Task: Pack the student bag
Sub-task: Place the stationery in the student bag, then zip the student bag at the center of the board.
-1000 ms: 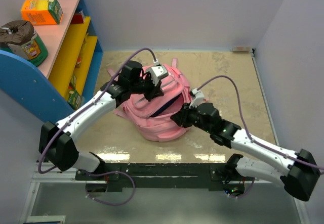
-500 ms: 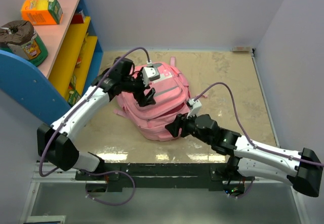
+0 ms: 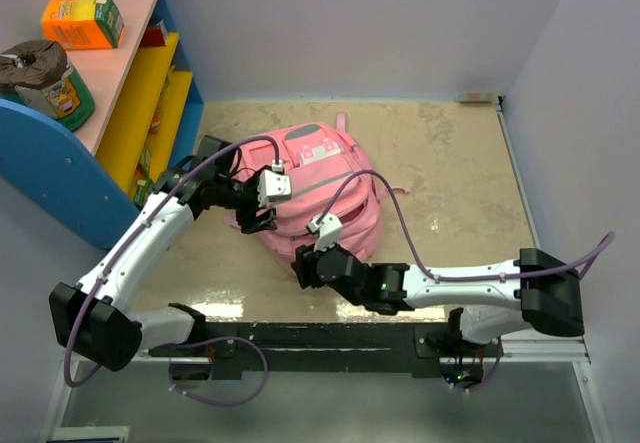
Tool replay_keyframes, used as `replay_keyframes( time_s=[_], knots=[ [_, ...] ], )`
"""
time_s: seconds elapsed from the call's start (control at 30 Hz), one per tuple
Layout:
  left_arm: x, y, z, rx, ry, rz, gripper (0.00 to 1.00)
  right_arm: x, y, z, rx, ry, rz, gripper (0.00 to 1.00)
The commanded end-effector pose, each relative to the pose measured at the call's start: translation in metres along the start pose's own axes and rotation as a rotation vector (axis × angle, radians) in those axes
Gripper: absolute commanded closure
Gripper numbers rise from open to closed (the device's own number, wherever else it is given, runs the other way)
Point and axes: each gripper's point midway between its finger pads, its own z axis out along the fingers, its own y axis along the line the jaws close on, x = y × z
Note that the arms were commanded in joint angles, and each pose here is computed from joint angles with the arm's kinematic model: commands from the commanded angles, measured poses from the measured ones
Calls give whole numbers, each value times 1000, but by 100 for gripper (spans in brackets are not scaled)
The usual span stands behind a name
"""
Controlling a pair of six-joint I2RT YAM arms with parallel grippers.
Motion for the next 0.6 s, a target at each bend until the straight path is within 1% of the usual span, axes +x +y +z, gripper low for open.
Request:
replay_keyframes(
  time_s=[0.0,0.07,0.3,0.4,0.53,0.57],
  knots=[
    [-3,5,-3,-44,-26,101,35,-51,10,4,46,-147,15,46],
    [1,5,-1,-52,-21,93,37,-55,15,8,46,-151,13,46],
    [-3,6,-3,-83,-55,94,37,-37,18,28,89,-93,-16,47],
    [-5,6,-4,-81,-58,94,37,-29,13,34,132,-71,-30,50],
    [-8,5,-5,-72,-71,86,37,-30,4,35,188,-74,-40,57],
    [-8,4,-5,-69,-72,84,37,-32,2,34,203,-83,-44,64]
  ],
)
